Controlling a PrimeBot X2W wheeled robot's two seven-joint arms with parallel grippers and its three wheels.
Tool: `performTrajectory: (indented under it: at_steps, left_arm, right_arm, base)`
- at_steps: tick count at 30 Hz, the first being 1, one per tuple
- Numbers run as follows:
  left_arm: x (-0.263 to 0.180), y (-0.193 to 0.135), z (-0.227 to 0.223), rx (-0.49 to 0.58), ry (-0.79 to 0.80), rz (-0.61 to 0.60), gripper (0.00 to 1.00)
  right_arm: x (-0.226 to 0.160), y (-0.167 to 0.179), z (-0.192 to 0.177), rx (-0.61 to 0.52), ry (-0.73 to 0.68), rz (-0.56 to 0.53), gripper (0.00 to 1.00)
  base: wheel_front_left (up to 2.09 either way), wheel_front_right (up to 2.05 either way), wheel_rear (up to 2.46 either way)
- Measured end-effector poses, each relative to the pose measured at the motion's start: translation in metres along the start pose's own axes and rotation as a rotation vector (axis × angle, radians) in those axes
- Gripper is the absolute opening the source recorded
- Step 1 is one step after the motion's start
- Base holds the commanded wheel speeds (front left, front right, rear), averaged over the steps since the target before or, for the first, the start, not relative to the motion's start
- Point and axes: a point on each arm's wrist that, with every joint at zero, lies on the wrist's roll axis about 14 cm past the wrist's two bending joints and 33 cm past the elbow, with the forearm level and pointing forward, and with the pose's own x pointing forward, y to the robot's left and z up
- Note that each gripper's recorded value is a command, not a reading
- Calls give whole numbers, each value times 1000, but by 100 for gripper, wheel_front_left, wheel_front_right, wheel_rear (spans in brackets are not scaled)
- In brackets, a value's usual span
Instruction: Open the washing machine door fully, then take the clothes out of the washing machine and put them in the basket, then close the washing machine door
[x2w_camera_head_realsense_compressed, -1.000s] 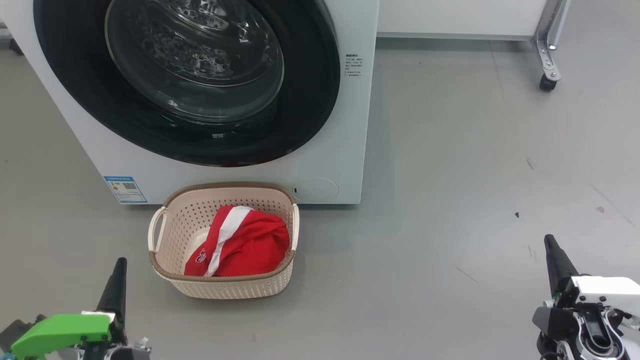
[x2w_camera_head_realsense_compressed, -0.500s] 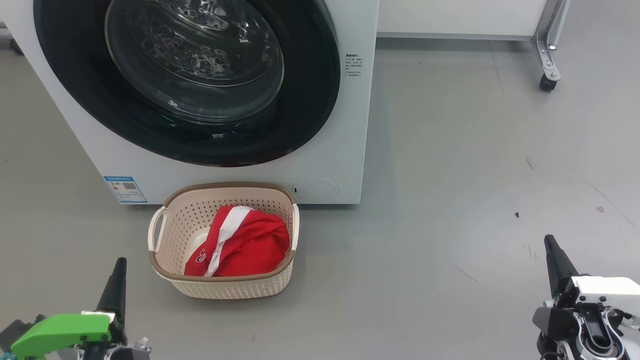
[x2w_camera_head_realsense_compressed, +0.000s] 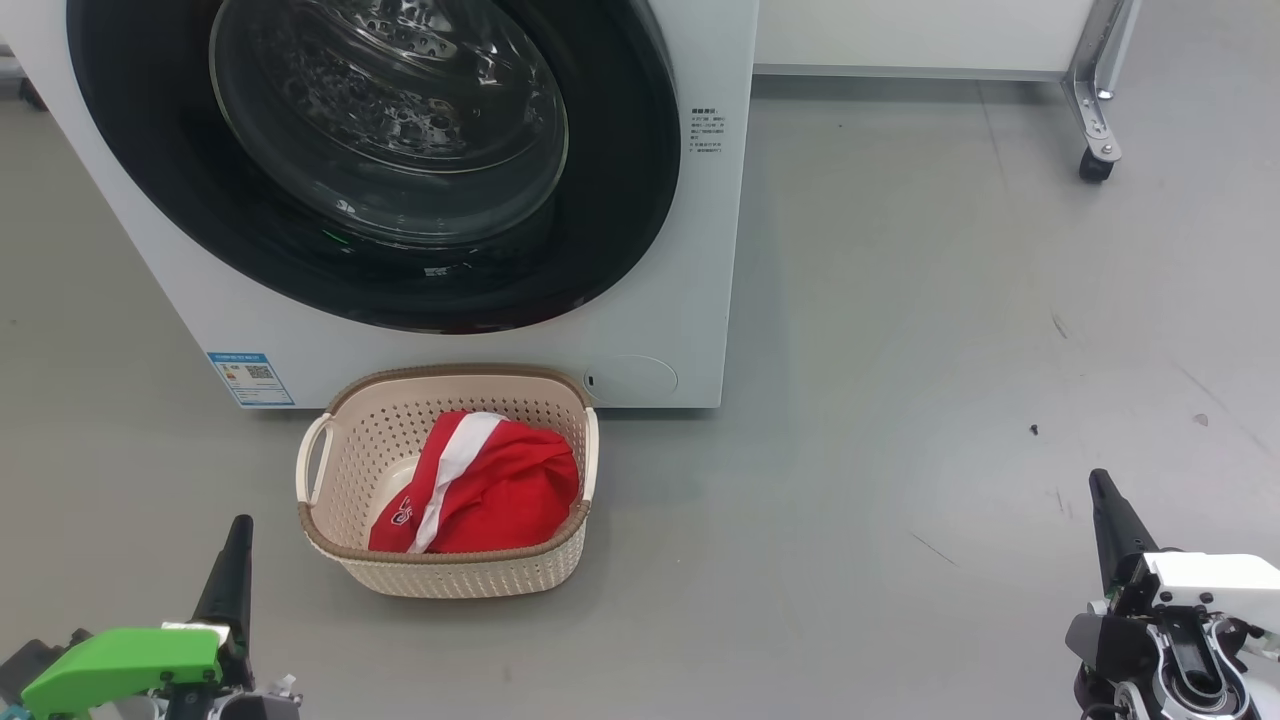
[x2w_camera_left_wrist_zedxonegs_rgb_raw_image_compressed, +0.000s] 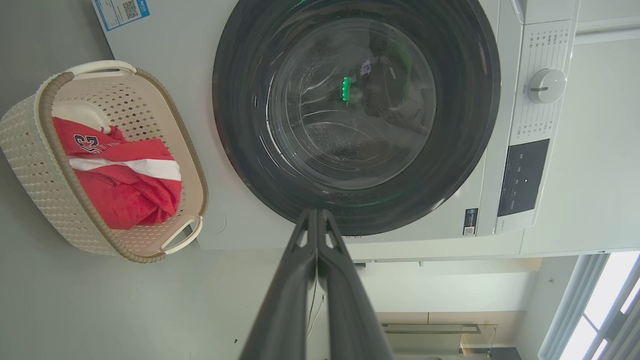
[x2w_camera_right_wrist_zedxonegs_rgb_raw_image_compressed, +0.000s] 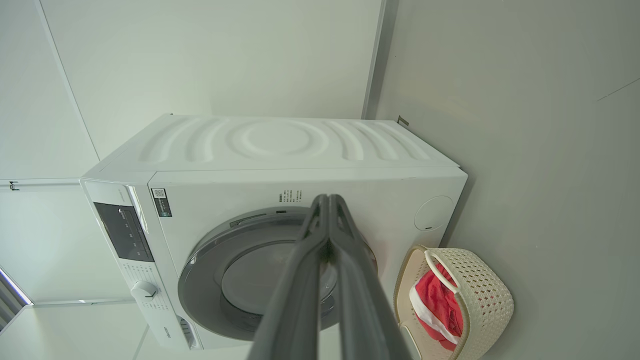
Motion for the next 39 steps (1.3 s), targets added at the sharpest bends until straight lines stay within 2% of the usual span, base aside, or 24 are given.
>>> performTrajectory:
  at_steps: [39]
  left_arm:
    - [0,0,0,-1,3,0,0]
  right_arm:
    - [0,0,1,1,-3,2,0]
  base:
    - [0,0,0]
